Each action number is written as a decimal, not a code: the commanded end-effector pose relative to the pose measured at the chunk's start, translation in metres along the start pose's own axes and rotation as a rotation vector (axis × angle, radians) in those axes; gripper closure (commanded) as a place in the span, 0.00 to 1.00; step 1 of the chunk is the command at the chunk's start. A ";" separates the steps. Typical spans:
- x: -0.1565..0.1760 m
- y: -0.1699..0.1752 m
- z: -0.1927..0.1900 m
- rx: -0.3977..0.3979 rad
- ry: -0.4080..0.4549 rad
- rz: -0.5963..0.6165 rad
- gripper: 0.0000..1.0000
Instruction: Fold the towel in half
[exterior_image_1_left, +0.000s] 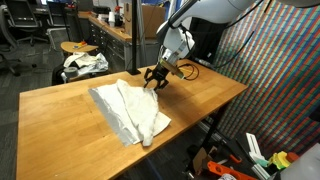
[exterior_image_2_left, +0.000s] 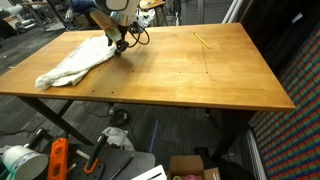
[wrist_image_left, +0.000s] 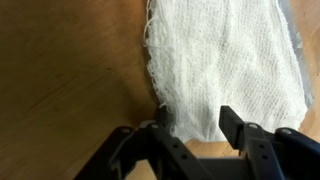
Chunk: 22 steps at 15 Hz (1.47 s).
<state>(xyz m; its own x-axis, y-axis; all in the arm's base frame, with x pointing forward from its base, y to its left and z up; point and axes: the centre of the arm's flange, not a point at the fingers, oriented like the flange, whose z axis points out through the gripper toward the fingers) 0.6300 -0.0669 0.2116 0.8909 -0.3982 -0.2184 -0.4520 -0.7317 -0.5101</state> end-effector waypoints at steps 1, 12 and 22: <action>0.010 0.004 -0.001 0.006 0.032 -0.015 0.71; -0.004 -0.003 -0.040 -0.152 0.120 -0.052 0.99; -0.082 -0.077 -0.027 -0.424 0.257 -0.305 0.98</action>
<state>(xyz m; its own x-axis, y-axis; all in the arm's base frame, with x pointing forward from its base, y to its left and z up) 0.6215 -0.0293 0.2725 0.9617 -0.2636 0.0752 -0.2467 -0.9520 -0.1813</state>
